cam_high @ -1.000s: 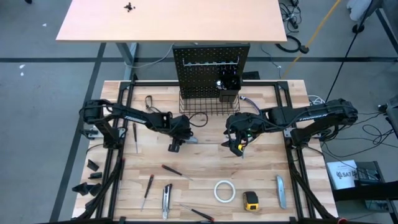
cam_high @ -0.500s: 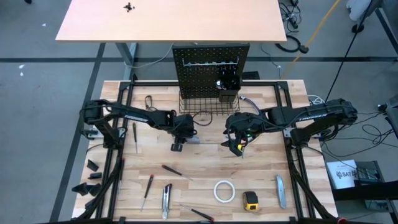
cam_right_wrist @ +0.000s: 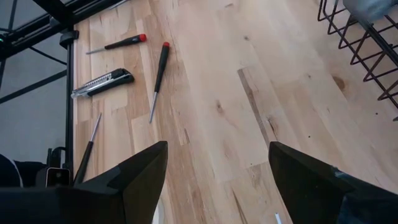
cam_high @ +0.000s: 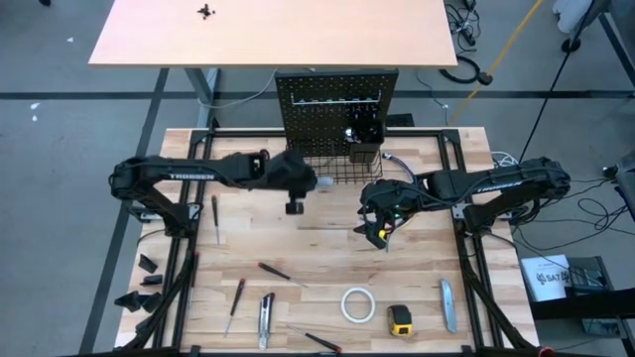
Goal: Hang tools onto peg board
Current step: Put the silver cutter into the wire basket on the pegboard
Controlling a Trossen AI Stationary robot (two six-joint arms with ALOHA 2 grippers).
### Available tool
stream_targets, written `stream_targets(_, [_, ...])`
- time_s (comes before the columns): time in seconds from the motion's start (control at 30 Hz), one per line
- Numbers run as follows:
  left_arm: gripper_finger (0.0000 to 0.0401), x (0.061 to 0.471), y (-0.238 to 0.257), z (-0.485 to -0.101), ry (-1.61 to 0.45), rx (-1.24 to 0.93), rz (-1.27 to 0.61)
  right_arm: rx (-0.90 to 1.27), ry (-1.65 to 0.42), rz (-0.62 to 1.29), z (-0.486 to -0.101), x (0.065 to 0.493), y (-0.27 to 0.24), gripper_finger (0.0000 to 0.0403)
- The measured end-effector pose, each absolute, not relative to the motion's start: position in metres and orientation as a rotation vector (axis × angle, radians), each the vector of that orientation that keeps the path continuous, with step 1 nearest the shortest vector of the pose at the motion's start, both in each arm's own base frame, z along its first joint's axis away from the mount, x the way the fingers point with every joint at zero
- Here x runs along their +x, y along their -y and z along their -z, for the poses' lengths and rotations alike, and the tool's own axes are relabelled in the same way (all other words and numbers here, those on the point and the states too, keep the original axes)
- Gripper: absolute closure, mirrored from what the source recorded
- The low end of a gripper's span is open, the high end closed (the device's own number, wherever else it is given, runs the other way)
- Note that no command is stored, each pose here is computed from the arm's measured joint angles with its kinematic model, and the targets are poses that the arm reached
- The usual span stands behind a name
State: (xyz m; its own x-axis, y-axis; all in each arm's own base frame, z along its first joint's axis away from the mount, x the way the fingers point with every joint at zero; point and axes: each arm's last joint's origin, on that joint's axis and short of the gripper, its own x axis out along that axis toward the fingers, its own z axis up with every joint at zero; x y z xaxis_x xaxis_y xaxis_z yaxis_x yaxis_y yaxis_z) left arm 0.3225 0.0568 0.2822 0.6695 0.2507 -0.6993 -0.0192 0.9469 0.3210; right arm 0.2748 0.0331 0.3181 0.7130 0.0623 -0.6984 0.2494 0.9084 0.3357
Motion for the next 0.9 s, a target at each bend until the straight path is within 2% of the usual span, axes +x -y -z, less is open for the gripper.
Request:
stream_targets(0.3, [0.0276,0.322,-0.103,-0.287,-0.856,0.350,-0.263,0.426,-0.772,0.115,-0.318,0.275,-0.033,0.0128])
stream_targets(0.9, [0.0276,0.341,-0.139,-0.247,-0.909,0.360,-0.293,0.400,-0.760,0.131,-0.319,0.275,-0.032,0.0129])
